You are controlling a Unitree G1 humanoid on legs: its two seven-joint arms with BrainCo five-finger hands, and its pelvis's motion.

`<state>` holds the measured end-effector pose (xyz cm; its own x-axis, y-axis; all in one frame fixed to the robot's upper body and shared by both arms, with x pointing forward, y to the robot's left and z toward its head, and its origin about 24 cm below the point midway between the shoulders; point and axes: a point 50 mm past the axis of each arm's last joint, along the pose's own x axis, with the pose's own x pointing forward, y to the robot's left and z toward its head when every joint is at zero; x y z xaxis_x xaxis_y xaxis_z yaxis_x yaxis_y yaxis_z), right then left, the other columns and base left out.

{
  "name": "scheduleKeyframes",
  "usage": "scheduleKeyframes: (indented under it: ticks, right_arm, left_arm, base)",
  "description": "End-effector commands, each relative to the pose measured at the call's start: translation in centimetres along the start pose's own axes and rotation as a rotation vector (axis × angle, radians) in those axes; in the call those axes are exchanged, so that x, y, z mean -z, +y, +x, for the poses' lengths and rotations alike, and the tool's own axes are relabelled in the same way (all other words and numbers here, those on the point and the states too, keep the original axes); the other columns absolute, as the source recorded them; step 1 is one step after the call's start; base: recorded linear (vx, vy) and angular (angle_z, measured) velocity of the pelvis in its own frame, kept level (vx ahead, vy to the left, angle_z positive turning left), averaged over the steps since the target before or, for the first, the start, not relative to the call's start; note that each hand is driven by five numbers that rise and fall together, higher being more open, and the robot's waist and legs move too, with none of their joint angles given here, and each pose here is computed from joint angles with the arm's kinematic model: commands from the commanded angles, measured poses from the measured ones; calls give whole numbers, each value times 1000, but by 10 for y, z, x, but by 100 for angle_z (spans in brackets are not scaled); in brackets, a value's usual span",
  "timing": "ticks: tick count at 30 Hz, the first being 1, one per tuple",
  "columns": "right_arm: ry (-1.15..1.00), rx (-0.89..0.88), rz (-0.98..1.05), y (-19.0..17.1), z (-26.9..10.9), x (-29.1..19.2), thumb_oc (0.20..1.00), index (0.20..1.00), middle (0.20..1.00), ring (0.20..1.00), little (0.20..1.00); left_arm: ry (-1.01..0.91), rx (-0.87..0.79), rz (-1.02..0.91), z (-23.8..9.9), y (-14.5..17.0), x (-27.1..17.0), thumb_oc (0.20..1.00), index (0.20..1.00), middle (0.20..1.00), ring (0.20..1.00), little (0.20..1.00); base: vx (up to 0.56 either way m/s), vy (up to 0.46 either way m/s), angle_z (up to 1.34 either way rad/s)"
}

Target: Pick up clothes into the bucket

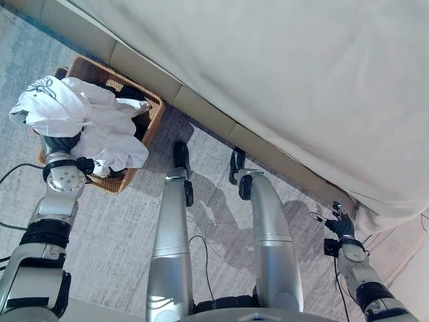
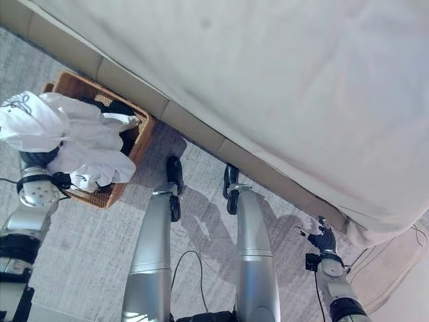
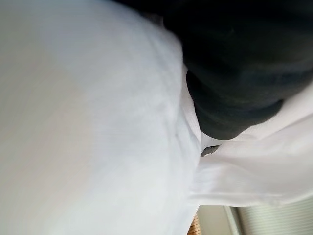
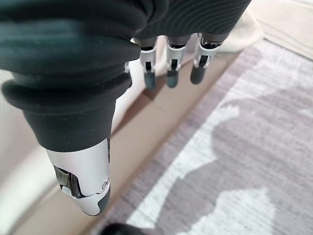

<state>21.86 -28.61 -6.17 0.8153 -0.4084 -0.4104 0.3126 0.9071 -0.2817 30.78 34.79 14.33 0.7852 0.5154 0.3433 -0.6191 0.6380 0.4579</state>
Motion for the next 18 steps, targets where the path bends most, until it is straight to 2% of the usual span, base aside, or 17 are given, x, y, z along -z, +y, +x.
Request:
scheduleKeyframes:
  ticks: [1,6,7,8,9,12,15,16,18]
  right_arm:
    - [9,11,36,1,-8,10,1000,1000,1000,1000,1000]
    - [8,-6,49,5,-8,9,1000,1000,1000,1000,1000]
    - [8,-6,49,5,-8,9,1000,1000,1000,1000,1000]
    - [11,-9,49,5,-8,10,1000,1000,1000,1000,1000]
    - [14,-11,51,6,-8,10,1000,1000,1000,1000,1000]
    - [28,-8,51,5,-8,12,1000,1000,1000,1000,1000]
    - [47,-13,42,5,-8,13,1000,1000,1000,1000,1000]
    - [43,-19,43,6,-7,11,1000,1000,1000,1000,1000]
    - [40,-23,41,7,-6,9,1000,1000,1000,1000,1000]
  left_arm:
    - [-2,-89,41,7,22,1,200,200,200,200,200]
    - [73,-98,15,4,23,14,200,200,200,200,200]
    - [73,-98,14,4,24,14,282,282,282,282,282]
    - [97,-97,12,3,22,18,740,740,740,740,740]
    - [122,-91,12,2,20,21,1000,1000,1000,1000,1000]
    - [129,-83,3,3,18,20,1000,1000,1000,1000,1000]
    - [181,-90,-131,0,11,23,1000,1000,1000,1000,1000]
    - [213,-107,-253,-2,7,24,1000,1000,1000,1000,1000]
    - [224,-117,-316,-3,5,24,1000,1000,1000,1000,1000]
  base:
    - [16,-18,3]
    - [8,-5,5]
    - [3,12,4]
    - [2,9,3]
    - [0,0,0]
    - [0,0,0]
    - [0,0,0]
    - [0,0,0]
    - [0,0,0]
